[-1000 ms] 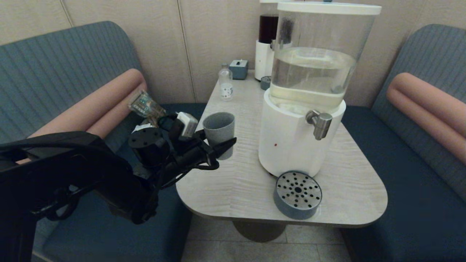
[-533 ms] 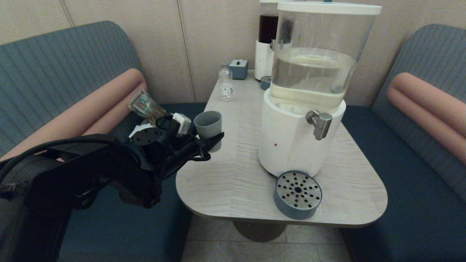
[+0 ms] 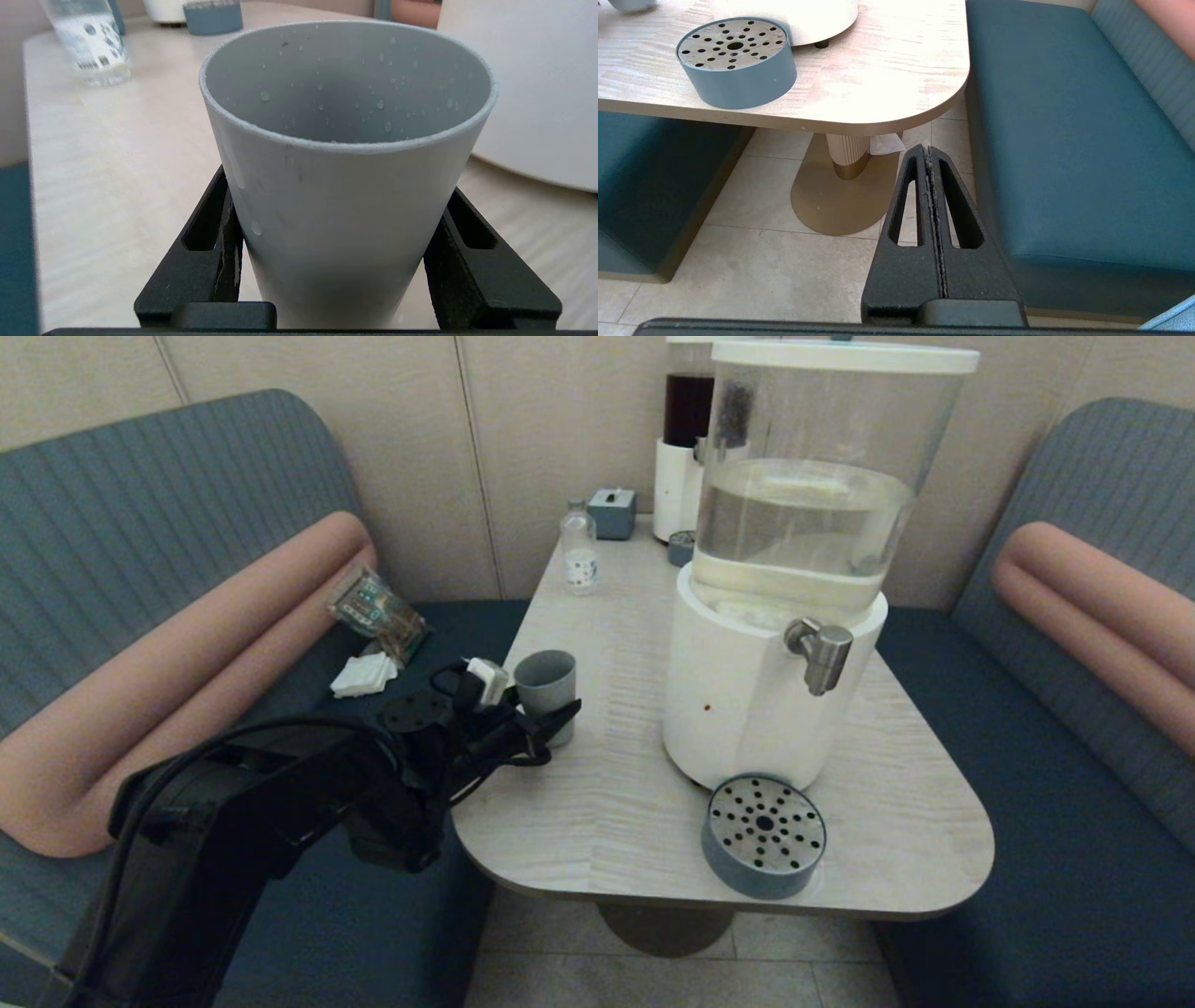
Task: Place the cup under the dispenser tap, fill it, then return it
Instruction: Place the cup next to the water dispenser
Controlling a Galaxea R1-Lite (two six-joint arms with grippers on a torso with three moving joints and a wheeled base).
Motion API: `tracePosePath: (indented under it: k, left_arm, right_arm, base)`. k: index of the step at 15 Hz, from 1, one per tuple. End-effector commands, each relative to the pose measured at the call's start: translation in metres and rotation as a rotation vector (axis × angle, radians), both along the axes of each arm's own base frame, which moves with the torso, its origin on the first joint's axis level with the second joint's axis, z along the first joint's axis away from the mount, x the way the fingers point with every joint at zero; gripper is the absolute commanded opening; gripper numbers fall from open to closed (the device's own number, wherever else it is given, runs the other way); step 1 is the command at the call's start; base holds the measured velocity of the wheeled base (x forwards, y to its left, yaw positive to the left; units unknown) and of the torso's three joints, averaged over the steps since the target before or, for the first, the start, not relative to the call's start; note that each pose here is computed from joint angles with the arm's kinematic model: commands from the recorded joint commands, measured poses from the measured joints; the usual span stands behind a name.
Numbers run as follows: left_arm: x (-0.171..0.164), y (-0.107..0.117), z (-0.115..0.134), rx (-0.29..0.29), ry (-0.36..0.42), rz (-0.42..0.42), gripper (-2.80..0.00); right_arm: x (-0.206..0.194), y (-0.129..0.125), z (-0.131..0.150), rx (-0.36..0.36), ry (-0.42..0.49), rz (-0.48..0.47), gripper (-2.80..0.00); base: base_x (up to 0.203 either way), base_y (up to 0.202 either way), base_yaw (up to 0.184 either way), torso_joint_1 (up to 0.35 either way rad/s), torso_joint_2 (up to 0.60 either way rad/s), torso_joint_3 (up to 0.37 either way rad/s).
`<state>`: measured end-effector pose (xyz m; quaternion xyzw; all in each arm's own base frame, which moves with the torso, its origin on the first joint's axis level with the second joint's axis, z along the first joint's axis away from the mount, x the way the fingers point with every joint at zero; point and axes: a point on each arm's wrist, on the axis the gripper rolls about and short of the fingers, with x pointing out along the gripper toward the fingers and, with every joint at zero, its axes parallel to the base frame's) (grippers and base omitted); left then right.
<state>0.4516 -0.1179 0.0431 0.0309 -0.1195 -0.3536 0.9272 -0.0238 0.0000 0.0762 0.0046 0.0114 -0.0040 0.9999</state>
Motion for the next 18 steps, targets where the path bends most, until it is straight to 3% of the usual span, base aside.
tracePosePath:
  k: [1,6,7,15,18]
  left_arm:
    - [0.002,-0.001,-0.010,0.003,0.010,-0.004,-2.80]
    - [0.002,-0.001,-0.014,0.006,0.017,-0.004,-2.80]
    - [0.002,-0.001,-0.015,0.007,0.019,-0.004,0.00]
    - [-0.005,0.001,-0.003,0.010,0.012,-0.001,0.00]
    - [-0.023,0.005,0.000,0.021,0.069,-0.003,0.00]
  right_arm:
    - [0.000,0.000,0.000,0.000,0.002,0.000,-2.80]
    - [0.000,0.000,0.000,0.000,0.002,0.000,-2.80]
    - [0.000,0.000,0.000,0.000,0.002,0.000,-2.80]
    - [0.000,0.000,0.000,0.000,0.002,0.000,-2.80]
    - [0.000,0.000,0.000,0.000,0.002,0.000,-2.80]
  base:
    - [0.000,0.000,0.000,0.000,0.00,0.000]
    - [0.000,0.000,0.000,0.000,0.00,0.000]
    - [0.000,0.000,0.000,0.000,0.00,0.000]
    - [0.000,0.000,0.000,0.000,0.00,0.000]
    - [0.000,0.000,0.000,0.000,0.00,0.000]
